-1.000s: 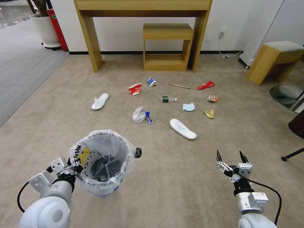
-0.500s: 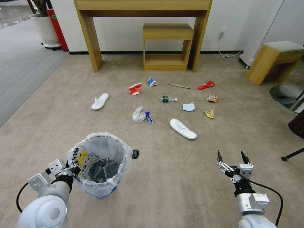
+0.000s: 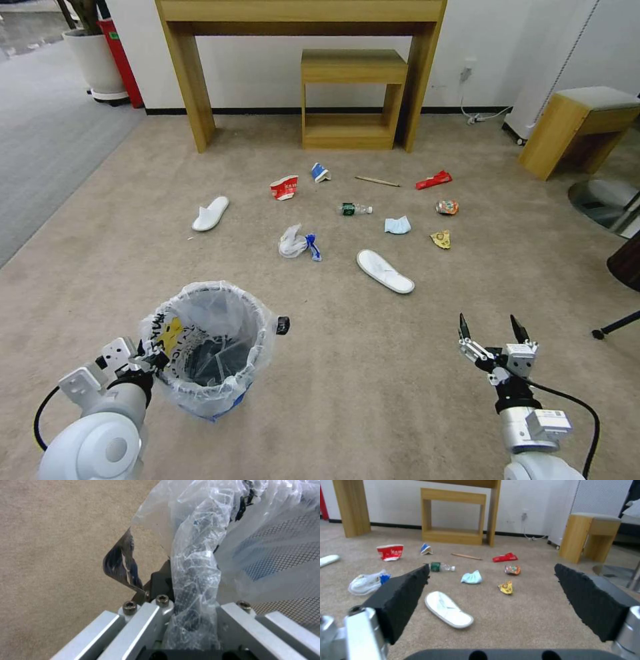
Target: Pick up the trash bin and place the garbage on the floor into it.
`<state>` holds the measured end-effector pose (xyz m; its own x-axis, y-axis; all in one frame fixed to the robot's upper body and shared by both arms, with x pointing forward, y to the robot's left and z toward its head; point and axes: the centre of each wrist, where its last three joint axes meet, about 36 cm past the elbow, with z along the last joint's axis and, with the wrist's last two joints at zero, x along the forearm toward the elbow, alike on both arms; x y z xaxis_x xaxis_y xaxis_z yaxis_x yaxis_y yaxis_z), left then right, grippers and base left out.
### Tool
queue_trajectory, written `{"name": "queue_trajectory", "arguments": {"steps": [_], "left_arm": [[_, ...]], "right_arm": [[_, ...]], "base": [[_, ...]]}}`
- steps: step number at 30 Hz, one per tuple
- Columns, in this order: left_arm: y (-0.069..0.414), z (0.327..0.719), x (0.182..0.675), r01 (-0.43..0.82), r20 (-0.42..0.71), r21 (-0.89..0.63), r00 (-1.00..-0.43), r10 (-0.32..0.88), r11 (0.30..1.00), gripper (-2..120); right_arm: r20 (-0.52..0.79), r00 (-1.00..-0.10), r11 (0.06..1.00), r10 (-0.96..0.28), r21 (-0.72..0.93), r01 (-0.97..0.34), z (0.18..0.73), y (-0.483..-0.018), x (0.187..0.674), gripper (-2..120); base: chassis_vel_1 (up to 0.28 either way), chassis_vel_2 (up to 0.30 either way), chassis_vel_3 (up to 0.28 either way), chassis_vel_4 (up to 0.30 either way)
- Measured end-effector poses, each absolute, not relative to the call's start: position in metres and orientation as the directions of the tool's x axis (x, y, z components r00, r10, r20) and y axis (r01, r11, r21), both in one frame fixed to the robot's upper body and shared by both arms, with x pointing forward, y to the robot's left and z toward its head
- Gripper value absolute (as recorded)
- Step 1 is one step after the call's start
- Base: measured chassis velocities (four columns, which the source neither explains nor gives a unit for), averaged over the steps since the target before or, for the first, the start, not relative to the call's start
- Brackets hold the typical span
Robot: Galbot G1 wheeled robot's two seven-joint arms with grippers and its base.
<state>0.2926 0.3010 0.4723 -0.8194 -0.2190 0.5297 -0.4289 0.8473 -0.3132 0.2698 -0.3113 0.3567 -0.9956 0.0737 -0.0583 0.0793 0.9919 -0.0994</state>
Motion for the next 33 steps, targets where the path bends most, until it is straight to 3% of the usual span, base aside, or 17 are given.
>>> {"name": "queue_trajectory", "arguments": {"steps": [16, 33], "left_arm": [[0.2979, 0.4709, 0.2923, -0.433, 0.526, -0.315, -0.82, -0.224, 0.845, 1], [0.2977, 0.4681, 0.2941, -0.437, 0.526, -0.319, -0.82, -0.226, 0.841, 1]], "right_arm": [[-0.043, -0.997, 0.992, 0.063, -0.109, 0.067, 0.359, -0.3127, 0.2736, 92], [-0.037, -0.998, 0.993, 0.055, -0.102, 0.059, 0.355, -0.3103, 0.2767, 92]], "base": [[-0.011, 0.01, 0.016, -0.013], [-0.118, 0.116, 0.109, -0.113]]}}
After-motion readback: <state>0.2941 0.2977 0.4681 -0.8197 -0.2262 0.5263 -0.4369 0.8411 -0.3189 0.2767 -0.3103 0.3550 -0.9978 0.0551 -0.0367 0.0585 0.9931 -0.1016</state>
